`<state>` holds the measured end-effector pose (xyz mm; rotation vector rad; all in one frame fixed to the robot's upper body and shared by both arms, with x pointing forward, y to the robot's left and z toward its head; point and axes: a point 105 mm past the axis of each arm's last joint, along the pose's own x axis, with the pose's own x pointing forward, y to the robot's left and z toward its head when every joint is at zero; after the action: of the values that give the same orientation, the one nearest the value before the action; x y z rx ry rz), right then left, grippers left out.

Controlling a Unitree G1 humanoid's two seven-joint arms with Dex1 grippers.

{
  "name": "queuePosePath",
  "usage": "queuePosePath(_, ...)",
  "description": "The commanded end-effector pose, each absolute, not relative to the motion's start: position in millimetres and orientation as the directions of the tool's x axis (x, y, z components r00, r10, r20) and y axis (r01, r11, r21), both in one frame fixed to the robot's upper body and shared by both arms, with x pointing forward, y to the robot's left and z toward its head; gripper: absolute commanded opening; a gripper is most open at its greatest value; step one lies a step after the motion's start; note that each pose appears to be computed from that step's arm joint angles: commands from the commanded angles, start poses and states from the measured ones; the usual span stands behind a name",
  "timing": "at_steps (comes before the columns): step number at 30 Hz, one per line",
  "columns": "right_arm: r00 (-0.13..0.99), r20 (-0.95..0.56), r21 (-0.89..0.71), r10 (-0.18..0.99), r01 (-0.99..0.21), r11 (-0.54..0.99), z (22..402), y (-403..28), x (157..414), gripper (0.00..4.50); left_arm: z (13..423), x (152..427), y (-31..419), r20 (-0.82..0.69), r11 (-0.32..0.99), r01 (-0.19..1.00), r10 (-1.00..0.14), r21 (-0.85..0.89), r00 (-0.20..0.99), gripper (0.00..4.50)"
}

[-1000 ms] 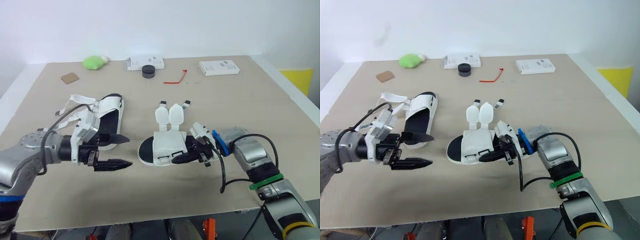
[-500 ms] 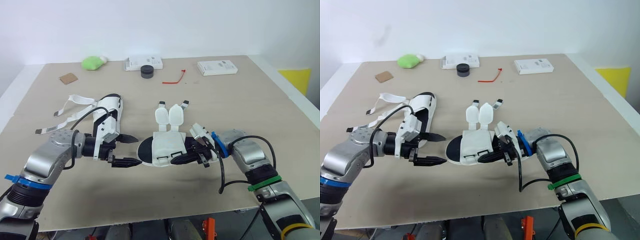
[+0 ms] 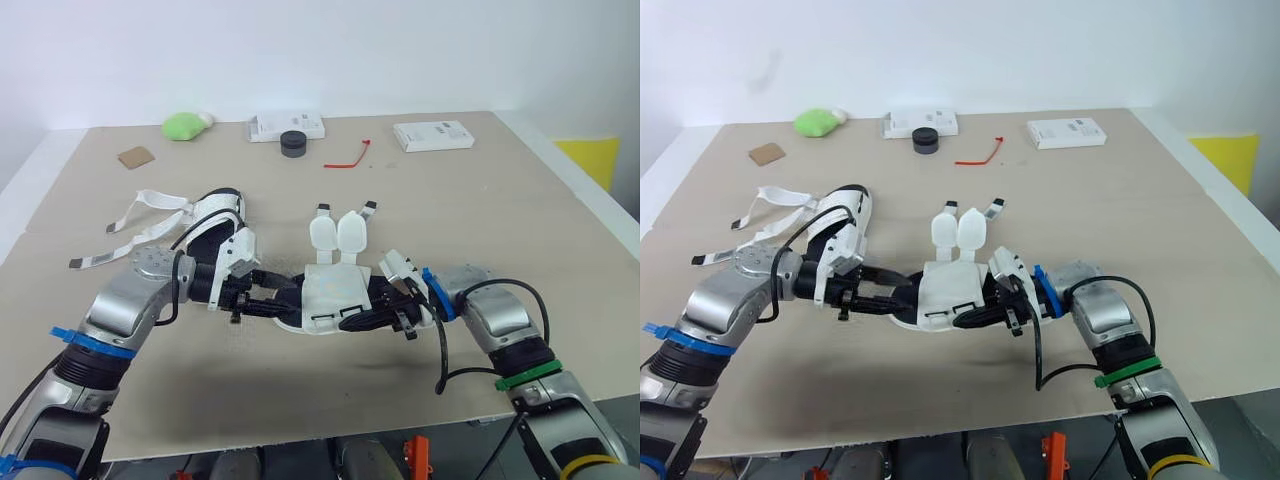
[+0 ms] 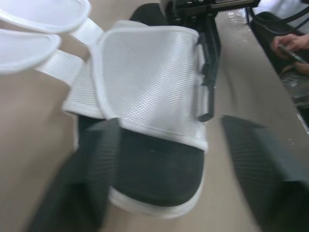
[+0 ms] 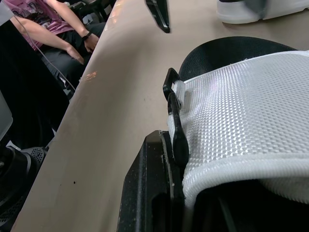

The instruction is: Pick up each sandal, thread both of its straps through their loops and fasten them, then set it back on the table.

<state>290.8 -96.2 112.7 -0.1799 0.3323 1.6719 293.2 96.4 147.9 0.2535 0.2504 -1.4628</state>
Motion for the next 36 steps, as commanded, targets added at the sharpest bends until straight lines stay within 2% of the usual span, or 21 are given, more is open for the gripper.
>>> queuePosePath(1, -0.161, -0.312, 0.146, 0.936, -0.982, -0.12, 105, -92, 284, 0.0, 145, 292, 95, -0.341, 0.072, 0.997, -0.937, 0.02, 0.075, 1.78)
queuePosePath(3, -0.16, -0.309, 0.143, 0.938, -0.982, -0.12, 106, -91, 284, 0.0, 141, 297, 96, -0.351, 0.092, 0.996, -0.932, 0.013, 0.09, 0.84)
queuePosePath(4, -0.16, -0.308, 0.142, 0.938, -0.982, -0.121, 107, -91, 284, 0.0, 138, 299, 97, -0.358, 0.1, 0.995, -0.929, 0.012, 0.098, 0.66)
queuePosePath(5, -0.163, -0.308, 0.141, 0.937, -0.982, -0.124, 108, -91, 284, 0.0, 135, 303, 96, -0.366, 0.113, 0.994, -0.924, 0.01, 0.109, 0.21)
queuePosePath(7, -0.171, -0.312, 0.14, 0.935, -0.981, -0.133, 108, -92, 282, 0.0, 134, 307, 91, -0.35, 0.122, 0.993, -0.93, -0.002, 0.113, 0.04)
queuePosePath(13, -0.17, -0.308, 0.135, 0.936, -0.982, -0.134, 109, -91, 280, 0.0, 138, 314, 84, -0.334, 0.131, 0.991, -0.935, -0.014, 0.119, 0.04)
queuePosePath(19, -0.163, -0.308, 0.133, 0.937, -0.983, -0.128, 111, -92, 280, 0.0, 115, 311, 94, -0.466, 0.072, 0.995, -0.879, 0.076, 0.099, 0.04)
queuePosePath(36, -0.14, -0.308, 0.12, 0.941, -0.987, -0.108, 113, -92, 281, 0.0, 126, 305, 103, -0.499, 0.03, 0.987, -0.86, 0.155, 0.104, 0.04)
